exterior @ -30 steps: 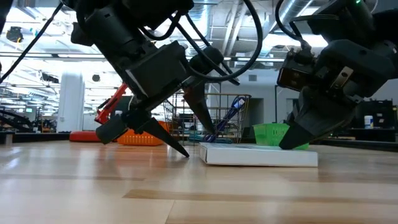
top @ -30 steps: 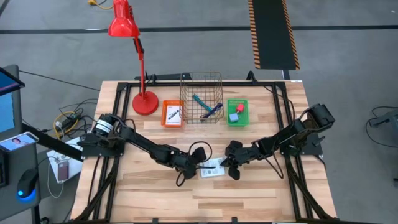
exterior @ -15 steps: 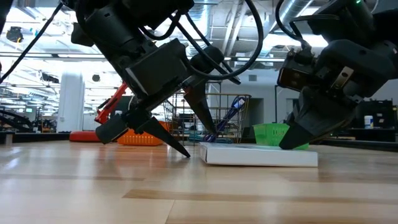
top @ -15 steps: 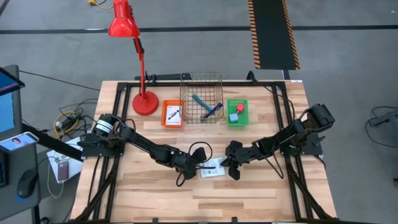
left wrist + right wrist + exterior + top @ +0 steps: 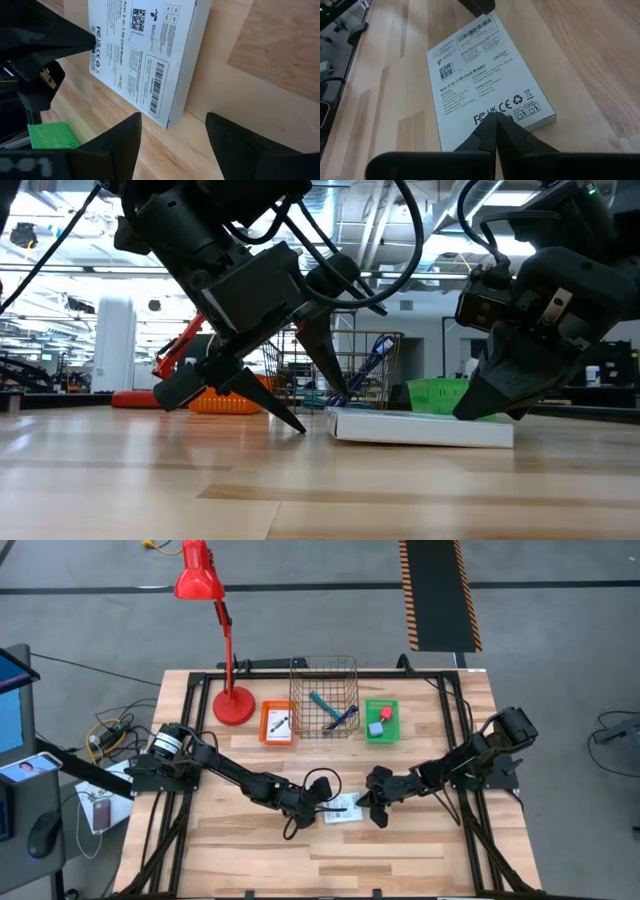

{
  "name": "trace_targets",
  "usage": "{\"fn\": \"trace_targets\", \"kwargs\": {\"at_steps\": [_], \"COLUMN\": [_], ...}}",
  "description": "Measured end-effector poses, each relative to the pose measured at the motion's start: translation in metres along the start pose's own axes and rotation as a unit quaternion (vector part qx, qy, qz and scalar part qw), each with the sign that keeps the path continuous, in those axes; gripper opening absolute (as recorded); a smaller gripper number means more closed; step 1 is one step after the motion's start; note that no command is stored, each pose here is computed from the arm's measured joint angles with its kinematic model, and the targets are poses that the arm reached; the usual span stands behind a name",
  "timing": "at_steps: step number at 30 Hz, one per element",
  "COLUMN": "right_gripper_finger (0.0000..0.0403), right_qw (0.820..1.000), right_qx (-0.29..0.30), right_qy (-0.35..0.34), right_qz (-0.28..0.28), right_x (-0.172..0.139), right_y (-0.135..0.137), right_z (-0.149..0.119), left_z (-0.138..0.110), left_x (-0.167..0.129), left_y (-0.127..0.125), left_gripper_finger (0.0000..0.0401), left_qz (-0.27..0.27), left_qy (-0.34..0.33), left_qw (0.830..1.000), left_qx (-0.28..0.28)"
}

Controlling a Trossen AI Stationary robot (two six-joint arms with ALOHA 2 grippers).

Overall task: Pick and place items into bin
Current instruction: Put the card reader box into the orange basket

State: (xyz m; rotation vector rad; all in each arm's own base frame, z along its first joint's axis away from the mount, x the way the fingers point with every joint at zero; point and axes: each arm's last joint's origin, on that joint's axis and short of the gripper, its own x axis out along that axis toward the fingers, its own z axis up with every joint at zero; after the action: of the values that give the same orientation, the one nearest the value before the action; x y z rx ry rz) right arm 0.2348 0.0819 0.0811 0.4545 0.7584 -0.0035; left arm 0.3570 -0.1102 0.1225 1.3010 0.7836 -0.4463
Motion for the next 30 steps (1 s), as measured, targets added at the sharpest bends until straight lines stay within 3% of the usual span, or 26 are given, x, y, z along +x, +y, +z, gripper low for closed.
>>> {"fn": "trace_targets", "kwargs": {"at_steps": [7,20,30], "right_gripper_finger": [0.0,0.0,0.0], "right_qw": [1.0,1.0,1.0], "right_qx": [-0.002,-0.009,-0.01], "right_qy": [0.0,-0.005,-0.004], "right_qz": [0.0,-0.006,-0.007], "right_x": [0.0,-0.001,-0.001], "right_y": [0.001,0.004,0.004], "right_z": [-0.001,-0.003,-0.004], "left_z": [0.0,0.008,0.01], "left_x": [0.0,0.0,0.027], "left_y": [0.0,0.007,-0.004], "left_gripper_finger": [0.0215,0.0215,0.0215], "left_qz": [0.001,0.029,0.047], "left_qy": [-0.001,-0.065,-0.055], "left_qw": [1.0,0.994,0.988], "left_qx": [0.002,0.082,0.134]}}
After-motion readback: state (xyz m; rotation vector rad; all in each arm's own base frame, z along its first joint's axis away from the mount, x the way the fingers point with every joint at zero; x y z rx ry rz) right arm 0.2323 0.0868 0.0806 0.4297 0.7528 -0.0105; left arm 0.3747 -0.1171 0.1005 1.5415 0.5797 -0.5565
